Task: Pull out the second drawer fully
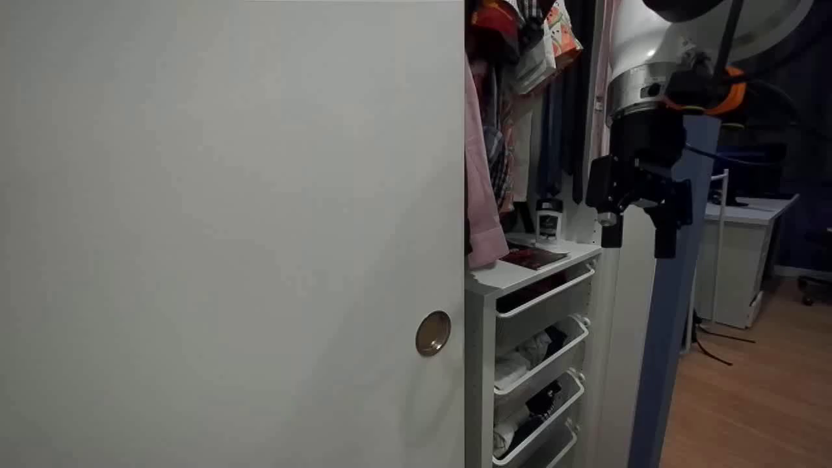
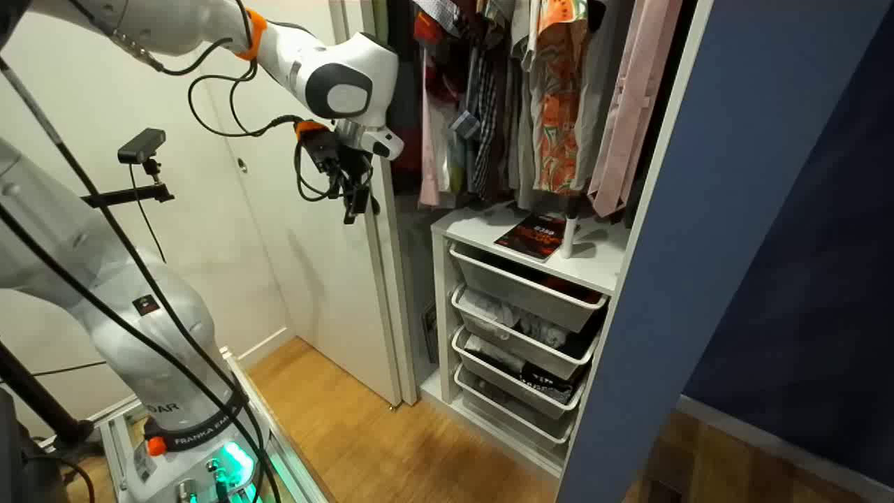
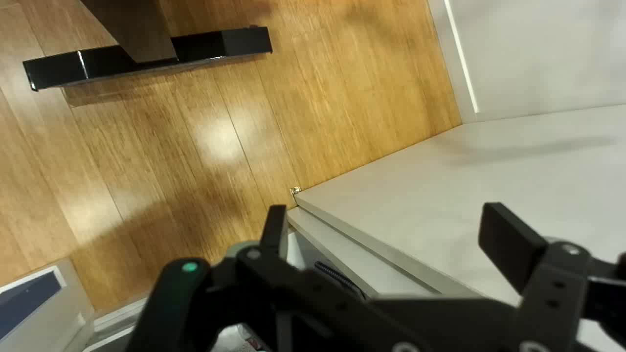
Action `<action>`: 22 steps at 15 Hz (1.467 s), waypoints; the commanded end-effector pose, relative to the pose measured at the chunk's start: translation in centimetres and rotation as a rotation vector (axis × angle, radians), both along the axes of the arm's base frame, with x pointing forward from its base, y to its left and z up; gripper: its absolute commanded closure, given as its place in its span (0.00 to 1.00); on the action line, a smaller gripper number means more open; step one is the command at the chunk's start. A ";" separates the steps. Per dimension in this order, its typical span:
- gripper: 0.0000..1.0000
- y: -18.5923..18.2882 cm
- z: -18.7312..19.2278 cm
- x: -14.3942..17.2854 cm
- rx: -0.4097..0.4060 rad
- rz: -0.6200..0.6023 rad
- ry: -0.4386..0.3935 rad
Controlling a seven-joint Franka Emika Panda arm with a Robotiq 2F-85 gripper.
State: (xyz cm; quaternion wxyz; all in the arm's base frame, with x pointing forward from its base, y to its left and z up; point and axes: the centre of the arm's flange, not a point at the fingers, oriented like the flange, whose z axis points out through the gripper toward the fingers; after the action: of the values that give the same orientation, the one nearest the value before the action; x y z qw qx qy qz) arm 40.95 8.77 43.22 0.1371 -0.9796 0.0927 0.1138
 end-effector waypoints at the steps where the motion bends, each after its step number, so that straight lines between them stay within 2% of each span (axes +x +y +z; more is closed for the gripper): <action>1: 0.00 0.0 0.0 0.0 0.000 0.000 0.000; 14: 0.00 0.0 0.0 0.0 0.000 0.000 0.000; 17: 0.00 -1.6 -1.6 2.9 0.037 -0.131 -0.003; 22: 0.00 -8.1 -6.1 6.7 0.116 -0.360 -0.016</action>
State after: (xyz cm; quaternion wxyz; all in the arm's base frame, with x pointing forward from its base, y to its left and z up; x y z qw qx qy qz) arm 44.57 3.45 39.64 0.1809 -0.9575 0.2047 0.0928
